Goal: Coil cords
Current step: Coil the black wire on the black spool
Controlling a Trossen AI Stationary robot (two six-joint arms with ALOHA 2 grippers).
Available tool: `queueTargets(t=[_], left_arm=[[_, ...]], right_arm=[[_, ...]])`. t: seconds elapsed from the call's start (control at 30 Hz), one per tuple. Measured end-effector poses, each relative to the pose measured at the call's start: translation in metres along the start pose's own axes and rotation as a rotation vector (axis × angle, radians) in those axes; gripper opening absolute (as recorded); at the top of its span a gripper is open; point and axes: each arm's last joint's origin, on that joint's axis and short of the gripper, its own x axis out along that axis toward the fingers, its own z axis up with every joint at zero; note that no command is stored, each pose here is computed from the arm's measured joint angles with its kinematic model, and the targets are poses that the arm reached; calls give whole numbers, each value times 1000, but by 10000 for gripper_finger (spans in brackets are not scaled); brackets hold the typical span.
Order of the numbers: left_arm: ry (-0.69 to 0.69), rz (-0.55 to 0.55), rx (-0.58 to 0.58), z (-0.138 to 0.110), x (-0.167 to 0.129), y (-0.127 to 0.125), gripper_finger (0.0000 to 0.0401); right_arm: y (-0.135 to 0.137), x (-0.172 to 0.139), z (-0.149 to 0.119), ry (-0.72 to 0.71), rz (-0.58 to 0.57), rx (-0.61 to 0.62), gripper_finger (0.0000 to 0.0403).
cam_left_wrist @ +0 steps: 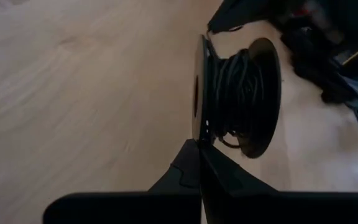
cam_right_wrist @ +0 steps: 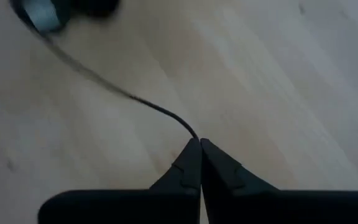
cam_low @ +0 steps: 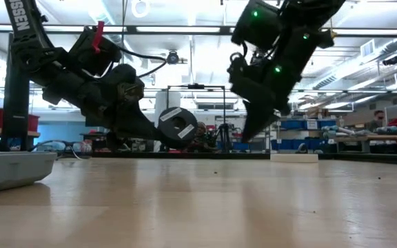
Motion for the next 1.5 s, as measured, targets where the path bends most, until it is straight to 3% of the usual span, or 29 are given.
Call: queueTargets(t=[0.2, 0.4, 0.6, 0.73, 0.97, 1.23, 1.5], left_arm=[[27, 40, -7, -3, 0, 3, 0], [23, 62, -10, -2, 1, 3, 0], [30, 108, -14, -3, 1, 5, 0], [23, 133, -33, -4, 1, 6, 0], [-48, -10, -18, 6, 1, -3, 0], [34, -84, 3, 2, 1, -4, 0], [132, 20, 6, -10, 0, 4, 0]], right_arm=[[10, -4, 35, -278, 235, 81, 0], [20, 5, 65, -345, 266, 67, 0], [33, 11, 72, -189, 239, -74, 0], [40, 7, 56, -79, 216, -130, 0], [39, 8, 20, 169, 58, -148, 0], [26, 12, 14, 187, -47, -104, 0], [18, 7, 24, 150, -31, -72, 0]])
